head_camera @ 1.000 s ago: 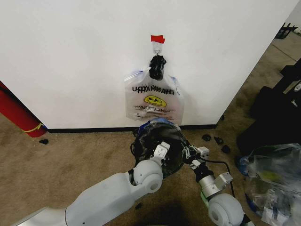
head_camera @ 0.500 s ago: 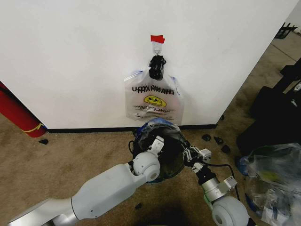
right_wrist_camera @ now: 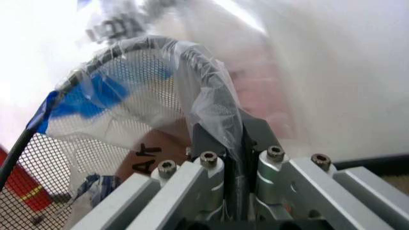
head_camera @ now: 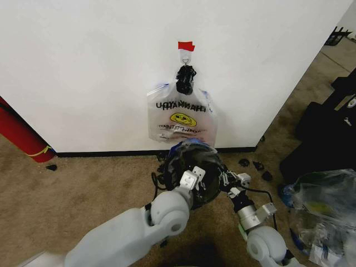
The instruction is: Pick up the garbage bag from the wall and place it over the trash bin.
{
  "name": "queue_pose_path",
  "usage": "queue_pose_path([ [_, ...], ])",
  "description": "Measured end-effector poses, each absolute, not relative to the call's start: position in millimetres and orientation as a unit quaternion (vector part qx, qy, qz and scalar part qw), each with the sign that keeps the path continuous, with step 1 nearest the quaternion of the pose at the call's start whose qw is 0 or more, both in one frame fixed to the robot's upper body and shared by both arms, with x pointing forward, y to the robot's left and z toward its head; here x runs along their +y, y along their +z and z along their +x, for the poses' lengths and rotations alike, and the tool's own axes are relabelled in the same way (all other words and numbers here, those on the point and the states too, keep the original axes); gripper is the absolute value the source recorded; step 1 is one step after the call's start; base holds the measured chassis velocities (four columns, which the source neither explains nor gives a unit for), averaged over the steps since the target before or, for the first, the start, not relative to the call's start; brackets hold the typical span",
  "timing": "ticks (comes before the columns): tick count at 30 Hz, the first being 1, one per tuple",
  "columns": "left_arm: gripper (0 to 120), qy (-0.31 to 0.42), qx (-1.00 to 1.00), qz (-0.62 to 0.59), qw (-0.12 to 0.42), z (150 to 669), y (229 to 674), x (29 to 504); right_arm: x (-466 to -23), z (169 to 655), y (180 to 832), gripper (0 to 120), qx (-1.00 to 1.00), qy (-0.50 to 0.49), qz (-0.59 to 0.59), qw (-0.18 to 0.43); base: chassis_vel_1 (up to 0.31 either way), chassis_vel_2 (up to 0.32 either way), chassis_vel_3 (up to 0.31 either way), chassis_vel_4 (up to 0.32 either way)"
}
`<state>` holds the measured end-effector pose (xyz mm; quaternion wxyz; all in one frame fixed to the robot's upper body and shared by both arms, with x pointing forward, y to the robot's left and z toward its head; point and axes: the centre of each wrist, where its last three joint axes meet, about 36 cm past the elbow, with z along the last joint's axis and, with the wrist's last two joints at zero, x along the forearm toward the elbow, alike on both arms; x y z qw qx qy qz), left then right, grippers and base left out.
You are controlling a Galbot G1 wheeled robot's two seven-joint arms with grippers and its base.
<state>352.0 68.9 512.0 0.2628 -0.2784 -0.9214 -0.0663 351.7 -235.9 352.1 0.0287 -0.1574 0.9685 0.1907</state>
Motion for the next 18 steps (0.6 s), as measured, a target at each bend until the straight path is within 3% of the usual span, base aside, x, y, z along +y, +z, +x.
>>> queue_pose_path([
  [2, 0, -0.055, -0.925, -0.275, 0.258, 341.1, 517.2, 79.5, -238.9, 354.8, 347.2, 1, 0.966, 0.205, -0.153, 0.026, 0.000, 0.000, 0.000, 0.000],
  [12, 37, -0.076, -0.954, -0.211, 0.200, 317.8, 534.6, 136.6, -253.1, 368.3, 323.3, 1, 0.959, 0.246, -0.139, 0.033, 0.000, 0.000, 0.000, 0.000],
  [14, 39, -0.078, -0.955, -0.206, 0.199, 319.2, 534.9, 139.2, -252.8, 368.7, 323.5, 1, 0.959, 0.246, -0.139, 0.034, 0.000, 0.000, 0.000, 0.000],
  [18, 58, -0.042, -0.953, -0.194, 0.229, 325.1, 542.4, 145.1, -249.2, 371.1, 327.3, 1, 0.961, 0.232, -0.145, 0.049, 0.000, 0.000, 0.000, 0.000],
])
